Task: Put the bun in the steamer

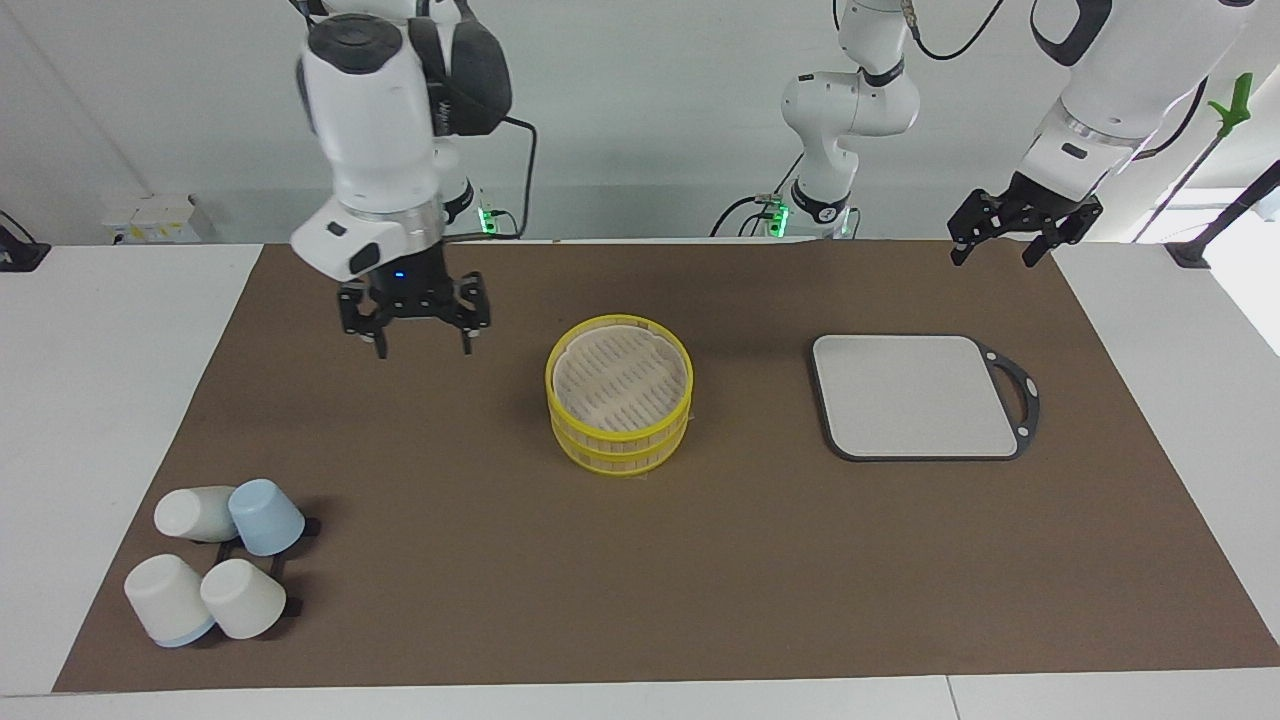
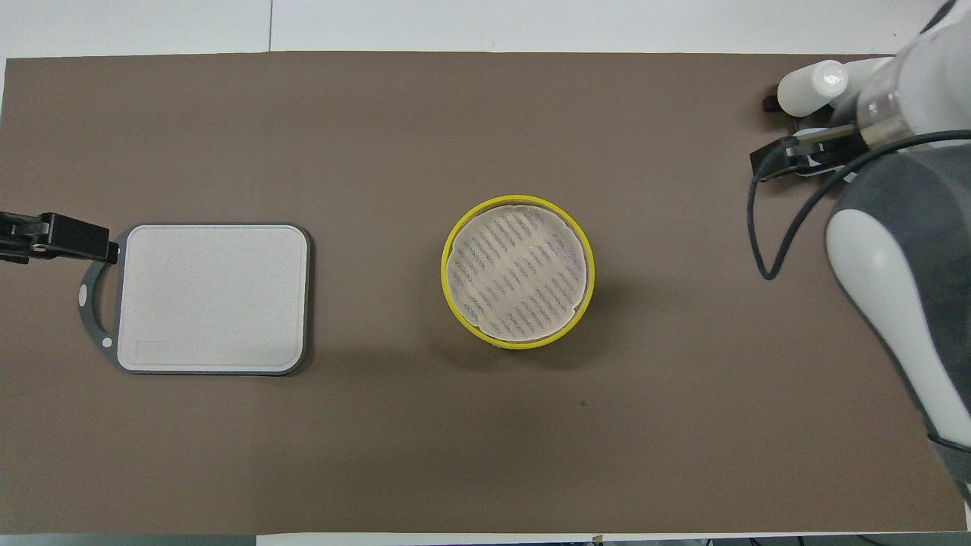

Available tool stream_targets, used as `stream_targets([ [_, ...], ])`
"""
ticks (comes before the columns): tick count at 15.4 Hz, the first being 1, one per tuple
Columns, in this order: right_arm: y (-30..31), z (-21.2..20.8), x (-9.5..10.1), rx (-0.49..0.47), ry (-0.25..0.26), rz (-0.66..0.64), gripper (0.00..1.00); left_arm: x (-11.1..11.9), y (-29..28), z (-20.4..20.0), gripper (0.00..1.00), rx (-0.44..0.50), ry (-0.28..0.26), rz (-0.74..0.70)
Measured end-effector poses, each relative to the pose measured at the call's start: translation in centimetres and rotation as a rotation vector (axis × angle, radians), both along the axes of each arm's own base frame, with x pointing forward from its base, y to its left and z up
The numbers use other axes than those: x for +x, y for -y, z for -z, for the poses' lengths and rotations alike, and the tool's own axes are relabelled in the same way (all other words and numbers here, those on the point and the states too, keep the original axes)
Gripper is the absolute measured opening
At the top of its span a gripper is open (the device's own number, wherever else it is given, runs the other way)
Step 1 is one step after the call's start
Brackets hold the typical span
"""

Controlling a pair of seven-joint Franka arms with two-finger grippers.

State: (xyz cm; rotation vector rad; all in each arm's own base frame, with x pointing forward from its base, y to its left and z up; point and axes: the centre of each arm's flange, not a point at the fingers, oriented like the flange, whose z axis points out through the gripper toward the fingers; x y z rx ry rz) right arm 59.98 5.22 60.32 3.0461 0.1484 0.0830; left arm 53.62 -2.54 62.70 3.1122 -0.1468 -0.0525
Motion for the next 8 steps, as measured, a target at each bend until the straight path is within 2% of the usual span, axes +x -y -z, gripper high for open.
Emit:
stream_targets([
  [2,2.9,-0.1,-1.5,0.059,-0.049,0.049,1.0,0.0,0.0,0.0,1.0,0.0,0.0,0.0],
  [4,4.6,0.5,-2.7,0.104,-0.072,0.091,1.0,0.0,0.0,0.0,1.0,0.0,0.0,0.0],
  [8,5.3,0.8,-2.9,0.115,-0.071,0.106,1.0,0.0,0.0,0.0,1.0,0.0,0.0,0.0],
])
